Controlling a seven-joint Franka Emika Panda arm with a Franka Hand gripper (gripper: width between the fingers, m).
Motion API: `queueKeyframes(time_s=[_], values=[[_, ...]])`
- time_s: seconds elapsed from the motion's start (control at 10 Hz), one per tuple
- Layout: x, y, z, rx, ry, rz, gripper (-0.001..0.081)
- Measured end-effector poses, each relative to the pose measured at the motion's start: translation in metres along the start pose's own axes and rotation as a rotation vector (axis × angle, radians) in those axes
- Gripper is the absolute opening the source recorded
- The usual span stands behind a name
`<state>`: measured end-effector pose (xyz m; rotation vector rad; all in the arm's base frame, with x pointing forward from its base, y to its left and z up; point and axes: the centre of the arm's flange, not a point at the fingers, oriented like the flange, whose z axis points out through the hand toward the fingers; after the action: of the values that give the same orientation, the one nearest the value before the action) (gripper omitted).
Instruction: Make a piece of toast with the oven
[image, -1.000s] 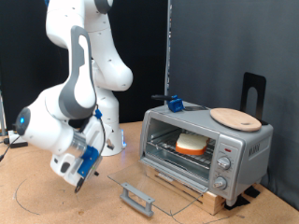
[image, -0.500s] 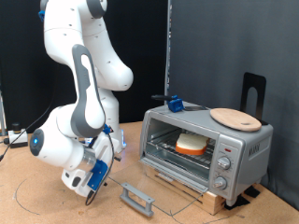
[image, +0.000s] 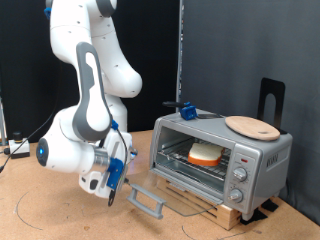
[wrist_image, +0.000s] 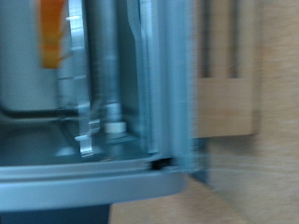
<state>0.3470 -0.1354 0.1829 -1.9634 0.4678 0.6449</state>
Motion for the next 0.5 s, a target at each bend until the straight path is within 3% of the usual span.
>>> queueKeyframes(time_s=[0.2, 0.5], values=[[-0.019, -0.009, -0.011, 0.036, -0.037, -0.011, 0.0808], [-0.038, -0.027, -0.023, 0.019, -0.028, -0.002, 0.0808]])
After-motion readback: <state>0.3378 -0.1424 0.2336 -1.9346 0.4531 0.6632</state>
